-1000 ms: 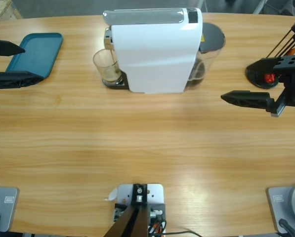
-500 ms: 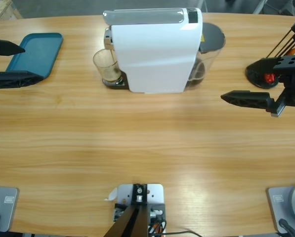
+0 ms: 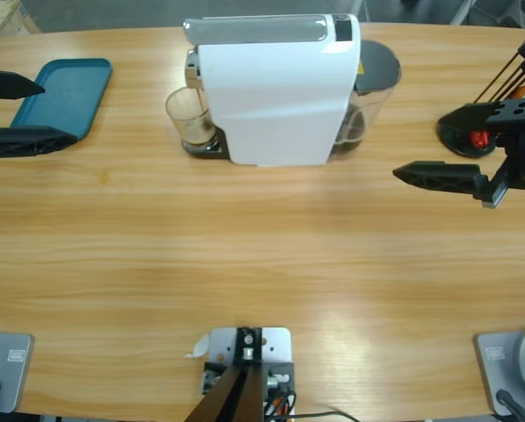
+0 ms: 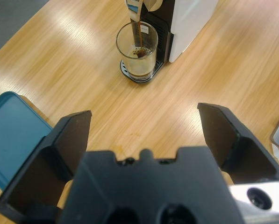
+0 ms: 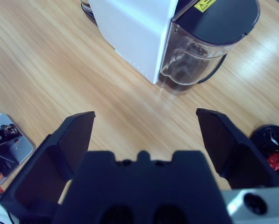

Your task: Pour coffee

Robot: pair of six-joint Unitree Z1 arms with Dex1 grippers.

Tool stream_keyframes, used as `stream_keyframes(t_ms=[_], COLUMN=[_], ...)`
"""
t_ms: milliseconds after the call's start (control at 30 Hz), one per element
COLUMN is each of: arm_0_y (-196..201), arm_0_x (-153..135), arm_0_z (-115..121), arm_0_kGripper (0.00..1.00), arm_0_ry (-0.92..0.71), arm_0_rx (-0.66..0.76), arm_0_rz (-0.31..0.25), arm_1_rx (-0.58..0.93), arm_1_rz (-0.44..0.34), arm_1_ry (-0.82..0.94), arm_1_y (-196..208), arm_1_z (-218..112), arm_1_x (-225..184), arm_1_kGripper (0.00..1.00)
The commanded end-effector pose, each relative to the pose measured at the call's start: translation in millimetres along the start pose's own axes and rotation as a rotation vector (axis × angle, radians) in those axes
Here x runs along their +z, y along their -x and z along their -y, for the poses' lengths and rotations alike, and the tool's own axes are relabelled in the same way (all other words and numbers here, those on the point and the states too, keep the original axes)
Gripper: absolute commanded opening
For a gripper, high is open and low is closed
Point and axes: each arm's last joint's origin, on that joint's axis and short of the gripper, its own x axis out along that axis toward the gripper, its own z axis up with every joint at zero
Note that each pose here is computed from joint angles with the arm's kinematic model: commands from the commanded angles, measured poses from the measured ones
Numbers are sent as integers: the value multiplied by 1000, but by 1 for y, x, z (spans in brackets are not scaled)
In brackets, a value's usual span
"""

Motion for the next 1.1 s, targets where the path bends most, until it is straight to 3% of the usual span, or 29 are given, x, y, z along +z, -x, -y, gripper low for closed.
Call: stream_keyframes(t_ms=[33, 1100], arm_0_y=[-8, -10], arm_0_x=[-6, -12], arm_0_z=[-3, -1], arm_0_kGripper=[999, 998], arm_0_ry=[10, 13], arm_0_rx=[-3, -7], arm_0_rz=[-27, -38], arm_1_rx=[-11, -11], arm_1_rz=[-43, -44], arm_1_ry=[5, 5], arm_1_y=[-11, -14], arm_1_z=[1, 1], arm_1_x=[-2, -1], arm_1_kGripper=[1000, 1000])
